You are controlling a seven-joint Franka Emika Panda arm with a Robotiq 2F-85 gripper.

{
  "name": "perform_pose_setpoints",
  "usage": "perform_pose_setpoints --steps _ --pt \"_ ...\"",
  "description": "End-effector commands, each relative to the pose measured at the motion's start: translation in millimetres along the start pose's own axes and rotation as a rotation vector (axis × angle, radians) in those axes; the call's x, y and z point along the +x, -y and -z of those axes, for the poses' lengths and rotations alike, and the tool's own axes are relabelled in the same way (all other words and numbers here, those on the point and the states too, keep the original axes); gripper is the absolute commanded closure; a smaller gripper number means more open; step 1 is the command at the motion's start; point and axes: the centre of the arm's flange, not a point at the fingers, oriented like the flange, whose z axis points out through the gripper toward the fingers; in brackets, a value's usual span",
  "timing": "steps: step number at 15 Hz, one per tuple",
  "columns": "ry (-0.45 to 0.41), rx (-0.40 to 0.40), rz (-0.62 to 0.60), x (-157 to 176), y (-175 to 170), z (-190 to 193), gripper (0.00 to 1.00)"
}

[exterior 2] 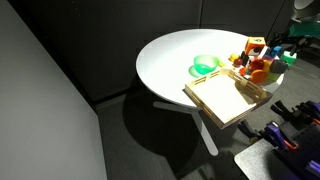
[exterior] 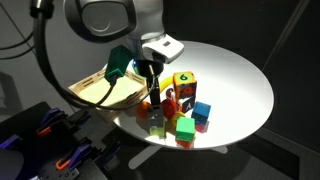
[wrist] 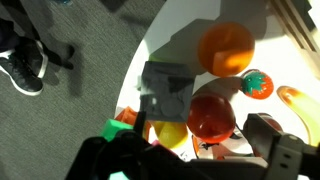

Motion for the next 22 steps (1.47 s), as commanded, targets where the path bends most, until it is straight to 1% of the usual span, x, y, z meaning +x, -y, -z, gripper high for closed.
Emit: perform_pose_setpoints --steps 1,4,11,12,22 --pt "0.038 0.032 -0.008 -9.6 -3.9 8.1 0.0" --pt "0.065 0.045 -0.02 -12.2 -3.9 8.6 0.0" --pt "0.081 0.038 -0.028 -12.5 -6.7 7.7 0.0" --pt "0.07 0.019 -0.034 -8.2 -1.5 -1.6 0.0" --pt "0.075 0.015 -0.033 -8.5 -1.2 -5.0 0.0"
